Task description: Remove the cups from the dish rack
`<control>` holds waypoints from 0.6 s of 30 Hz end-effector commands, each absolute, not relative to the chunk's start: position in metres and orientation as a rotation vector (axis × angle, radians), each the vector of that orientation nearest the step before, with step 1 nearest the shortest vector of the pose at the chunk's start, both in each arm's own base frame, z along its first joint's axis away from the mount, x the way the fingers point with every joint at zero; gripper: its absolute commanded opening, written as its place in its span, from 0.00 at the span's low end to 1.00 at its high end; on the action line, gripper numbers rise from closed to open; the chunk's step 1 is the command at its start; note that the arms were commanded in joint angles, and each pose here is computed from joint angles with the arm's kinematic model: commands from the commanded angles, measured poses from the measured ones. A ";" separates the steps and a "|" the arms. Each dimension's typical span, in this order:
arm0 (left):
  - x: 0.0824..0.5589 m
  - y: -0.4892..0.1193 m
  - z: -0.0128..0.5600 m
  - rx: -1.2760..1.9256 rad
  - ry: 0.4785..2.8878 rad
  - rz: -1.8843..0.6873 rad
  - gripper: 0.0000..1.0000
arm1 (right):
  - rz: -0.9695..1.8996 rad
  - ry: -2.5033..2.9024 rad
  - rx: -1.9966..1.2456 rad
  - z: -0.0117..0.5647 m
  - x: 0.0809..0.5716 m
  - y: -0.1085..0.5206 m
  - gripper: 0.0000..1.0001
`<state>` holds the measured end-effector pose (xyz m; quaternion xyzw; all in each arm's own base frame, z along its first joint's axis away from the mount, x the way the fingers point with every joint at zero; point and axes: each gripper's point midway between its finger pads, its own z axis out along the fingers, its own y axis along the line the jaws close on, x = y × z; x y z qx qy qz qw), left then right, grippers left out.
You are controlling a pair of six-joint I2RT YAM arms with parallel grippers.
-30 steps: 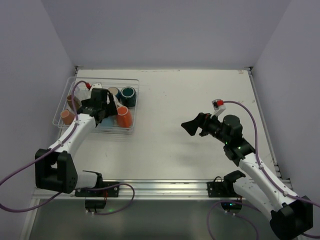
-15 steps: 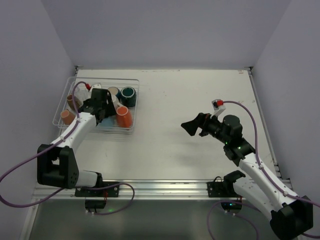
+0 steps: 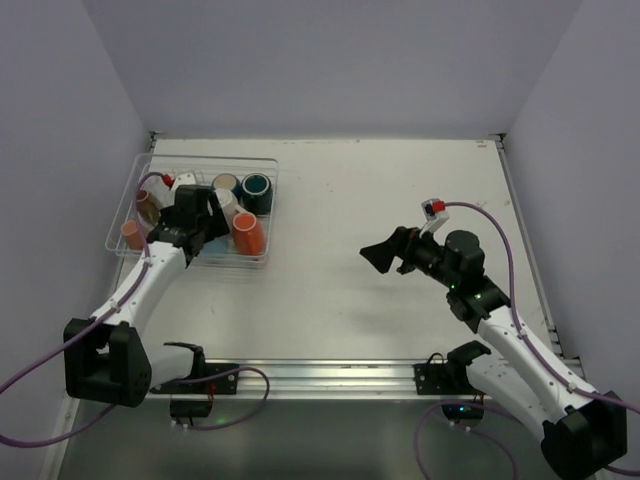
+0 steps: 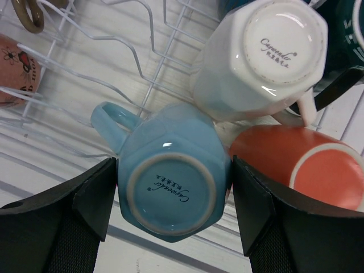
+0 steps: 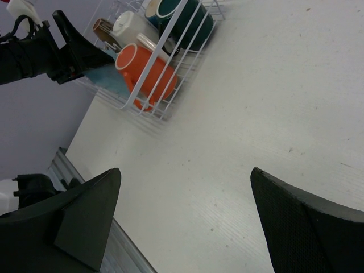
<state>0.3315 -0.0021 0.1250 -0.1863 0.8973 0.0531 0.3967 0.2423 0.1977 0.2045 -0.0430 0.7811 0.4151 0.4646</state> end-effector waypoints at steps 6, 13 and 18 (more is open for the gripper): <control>0.334 0.005 0.183 -0.479 2.087 0.105 0.13 | 1.088 1.855 -0.135 0.230 0.239 0.213 0.98; 0.333 0.001 0.205 -0.455 2.057 0.063 0.07 | 1.129 1.828 -0.134 0.249 0.241 0.225 0.98; 0.327 -0.006 0.256 -0.417 1.972 -0.012 0.06 | 1.270 1.787 -0.130 0.268 0.237 0.247 0.98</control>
